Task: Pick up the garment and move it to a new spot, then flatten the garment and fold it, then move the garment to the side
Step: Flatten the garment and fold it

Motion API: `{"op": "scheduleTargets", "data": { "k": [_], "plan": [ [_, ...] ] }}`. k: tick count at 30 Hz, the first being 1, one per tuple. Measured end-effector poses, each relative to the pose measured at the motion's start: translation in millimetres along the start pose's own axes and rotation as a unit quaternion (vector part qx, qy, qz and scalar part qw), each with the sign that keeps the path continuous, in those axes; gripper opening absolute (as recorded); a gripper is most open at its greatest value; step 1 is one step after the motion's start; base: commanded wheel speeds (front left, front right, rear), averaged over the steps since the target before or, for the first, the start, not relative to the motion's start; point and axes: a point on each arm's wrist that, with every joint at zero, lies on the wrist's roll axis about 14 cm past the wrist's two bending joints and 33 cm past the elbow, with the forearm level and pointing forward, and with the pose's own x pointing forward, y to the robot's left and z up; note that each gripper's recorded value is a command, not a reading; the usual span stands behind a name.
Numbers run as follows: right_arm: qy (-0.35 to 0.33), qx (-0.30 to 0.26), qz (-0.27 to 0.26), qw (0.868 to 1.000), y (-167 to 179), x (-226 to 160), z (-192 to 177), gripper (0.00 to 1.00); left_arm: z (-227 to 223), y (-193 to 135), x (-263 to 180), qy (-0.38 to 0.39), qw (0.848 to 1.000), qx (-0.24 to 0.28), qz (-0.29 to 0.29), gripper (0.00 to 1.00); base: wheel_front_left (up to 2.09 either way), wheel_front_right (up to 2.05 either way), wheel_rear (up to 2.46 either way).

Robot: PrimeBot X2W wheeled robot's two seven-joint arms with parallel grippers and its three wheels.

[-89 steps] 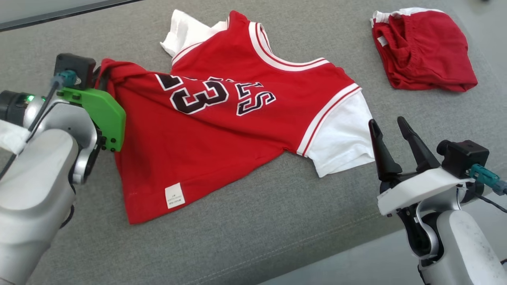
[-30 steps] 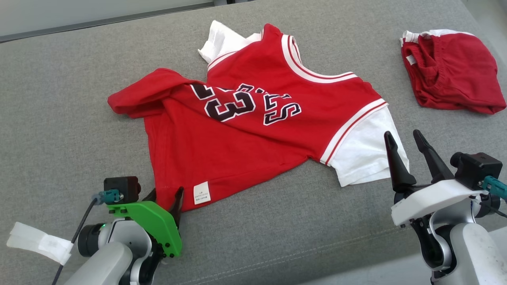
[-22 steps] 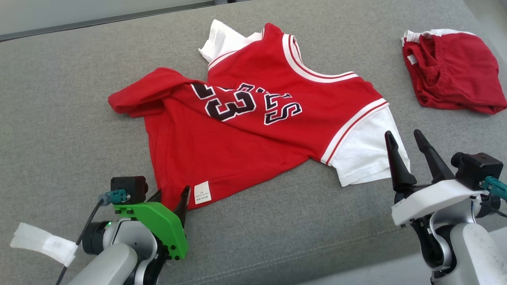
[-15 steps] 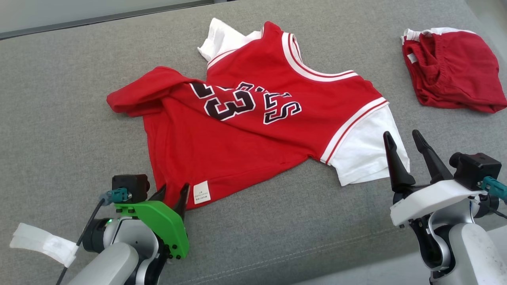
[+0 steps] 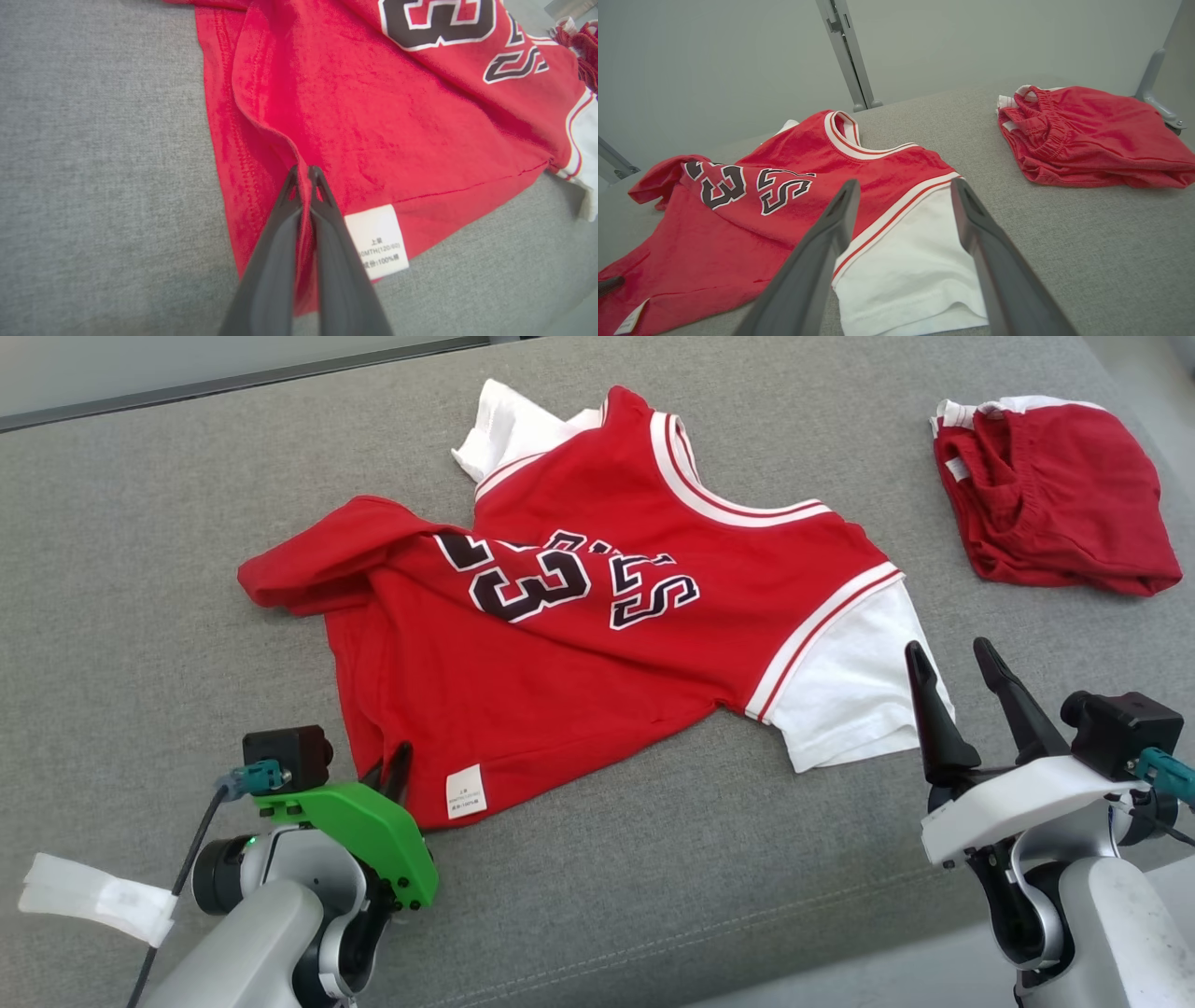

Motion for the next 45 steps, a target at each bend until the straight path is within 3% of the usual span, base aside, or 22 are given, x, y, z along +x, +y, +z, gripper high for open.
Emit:
{"op": "scheduleTargets", "data": {
  "k": [6,12,17,22,29,34,45],
  "plan": [
    [-0.003,0.001,0.003,1.000,1.8,2.1,0.8,1.00,19.7,5.3,-4.9,-0.041,0.998,-0.037,-0.008,0.00,0.00,0.00,0.00],
    [-0.005,0.003,0.026,1.000,17.1,7.6,2.9,1.00,70.1,23.7,-21.6,-0.130,0.991,-0.032,-0.012,0.00,0.00,0.00,0.00],
    [-0.006,0.004,0.035,0.999,23.7,8.7,4.1,1.00,82.1,19.8,-38.0,-0.162,0.985,-0.031,-0.041,0.00,0.00,0.00,0.00],
    [0.003,0.004,0.041,0.999,27.5,7.1,-0.2,1.00,57.9,20.4,-56.3,-0.156,0.985,-0.037,-0.057,0.00,0.00,0.00,0.00],
    [0.018,0.004,0.045,0.999,29.9,1.8,-8.0,1.00,8.9,10.1,-77.6,-0.114,0.985,-0.091,-0.092,0.00,0.00,0.00,0.00],
    [0.022,0.004,0.053,0.998,35.3,-2.5,-7.9,1.00,-21.5,25.1,-83.9,-0.090,0.986,-0.120,-0.067,0.00,0.00,0.00,0.00],
    [0.022,0.002,0.060,0.998,39.8,-9.2,-5.3,1.00,-47.7,51.9,-77.1,-0.075,0.991,-0.107,-0.003,0.00,0.00,0.00,0.00]
  ]
}}
